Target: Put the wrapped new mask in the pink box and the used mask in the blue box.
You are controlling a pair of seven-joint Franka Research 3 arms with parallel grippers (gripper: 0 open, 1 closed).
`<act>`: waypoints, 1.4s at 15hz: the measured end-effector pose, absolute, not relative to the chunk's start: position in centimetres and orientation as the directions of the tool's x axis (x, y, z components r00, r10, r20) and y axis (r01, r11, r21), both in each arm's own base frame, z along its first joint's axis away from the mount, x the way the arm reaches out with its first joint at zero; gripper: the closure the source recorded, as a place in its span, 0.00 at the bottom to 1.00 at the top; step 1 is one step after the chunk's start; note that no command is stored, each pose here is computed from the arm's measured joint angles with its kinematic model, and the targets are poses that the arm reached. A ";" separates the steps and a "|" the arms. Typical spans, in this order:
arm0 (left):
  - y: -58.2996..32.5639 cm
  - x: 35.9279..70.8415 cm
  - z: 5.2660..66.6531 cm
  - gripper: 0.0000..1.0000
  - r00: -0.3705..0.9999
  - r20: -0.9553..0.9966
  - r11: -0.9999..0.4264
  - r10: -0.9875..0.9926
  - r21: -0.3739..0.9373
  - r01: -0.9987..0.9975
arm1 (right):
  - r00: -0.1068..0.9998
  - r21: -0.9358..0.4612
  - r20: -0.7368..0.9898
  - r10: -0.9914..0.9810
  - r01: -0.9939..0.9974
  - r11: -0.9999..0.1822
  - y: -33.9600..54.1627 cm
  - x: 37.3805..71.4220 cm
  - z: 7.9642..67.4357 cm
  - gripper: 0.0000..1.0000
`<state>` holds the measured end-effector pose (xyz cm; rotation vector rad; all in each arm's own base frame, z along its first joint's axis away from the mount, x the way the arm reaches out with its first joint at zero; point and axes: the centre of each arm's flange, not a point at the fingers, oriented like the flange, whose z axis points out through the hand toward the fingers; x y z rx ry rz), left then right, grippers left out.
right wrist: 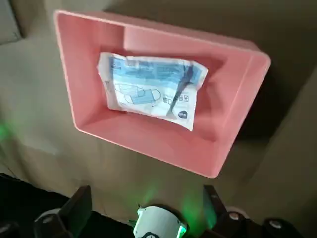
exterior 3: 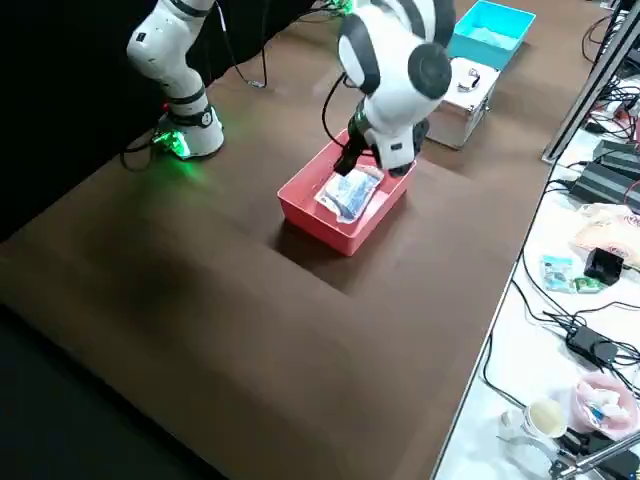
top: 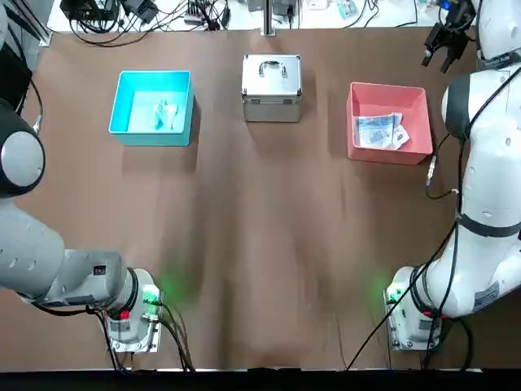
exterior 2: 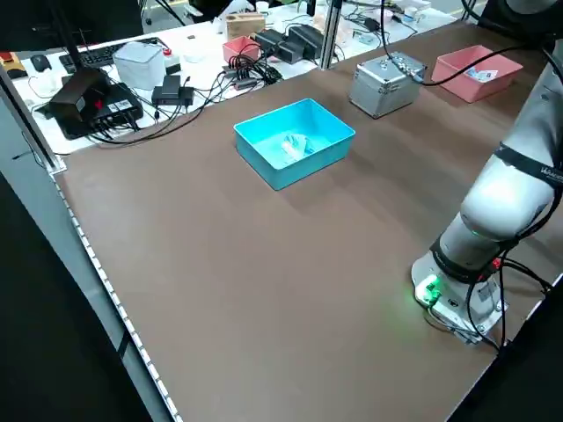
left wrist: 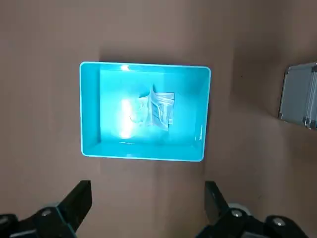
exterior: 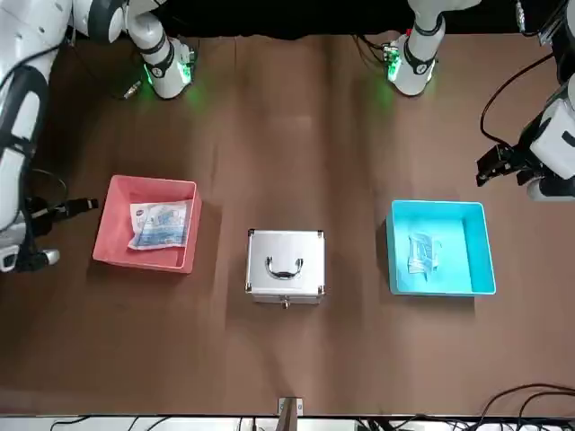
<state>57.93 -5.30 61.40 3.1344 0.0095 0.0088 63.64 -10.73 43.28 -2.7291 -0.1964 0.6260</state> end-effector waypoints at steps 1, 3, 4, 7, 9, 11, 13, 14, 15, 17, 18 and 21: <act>-5.4 57.9 61.4 0.00 1.000 0.006 -1.000 0.002 0.005 0.002 | 0.900 -0.346 -0.383 0.208 0.069 -0.936 -10.6 63.6 44.7 0.01; -5.6 57.9 61.4 0.00 1.000 0.006 -1.000 -0.002 0.005 -0.002 | 0.910 -0.315 -0.360 0.206 0.089 -0.945 -10.9 63.1 47.8 0.01; -5.6 57.9 61.4 0.00 1.000 0.006 -1.000 -0.003 0.005 -0.003 | 0.914 -0.290 -0.350 0.204 0.102 -0.952 -11.2 62.8 49.4 0.01; -5.7 57.9 61.5 0.00 1.000 0.009 -1.000 -0.005 0.005 -0.005 | 0.925 -0.228 -0.321 0.205 0.134 -0.964 -10.9 61.8 53.7 0.01; -5.7 57.9 61.8 0.00 1.000 0.019 -1.000 -0.004 0.006 -0.005 | 0.927 -0.216 -0.328 0.183 0.115 -0.970 -9.7 60.9 55.8 0.01; -5.7 57.9 61.8 0.00 1.000 0.020 -1.000 -0.004 0.006 -0.004 | 0.931 -0.216 -0.328 0.160 0.091 -0.972 -9.8 60.3 56.7 0.01; -5.7 57.9 61.8 0.00 1.000 0.020 -1.000 -0.002 0.006 -0.002 | 0.929 -0.186 -0.339 0.146 0.086 -0.979 -9.9 60.2 57.0 0.01; -5.6 57.9 61.8 0.00 1.000 0.021 -1.000 -0.001 0.006 -0.001 | 0.928 -0.160 -0.340 0.153 0.103 -0.982 -9.6 60.3 57.0 0.01; -5.6 58.0 61.8 0.00 1.000 0.021 -1.000 0.000 0.006 -0.001 | 0.930 -0.144 -0.334 0.152 0.109 -0.983 -9.2 60.5 57.2 0.01; -5.5 58.0 61.8 0.00 1.000 0.021 -1.000 0.001 0.006 0.001 | 0.938 -0.140 -0.319 0.136 0.095 -0.986 -8.1 60.4 57.9 0.01; -5.5 58.0 61.8 0.00 1.000 0.021 -1.000 0.001 0.006 0.001 | 0.943 -0.139 -0.308 0.127 0.087 -0.986 -7.5 60.3 58.4 0.01; -5.5 58.0 61.9 0.00 1.000 0.022 -1.000 0.002 0.006 0.001 | 0.967 -0.134 -0.235 0.098 0.067 -0.989 -6.2 59.6 60.4 0.01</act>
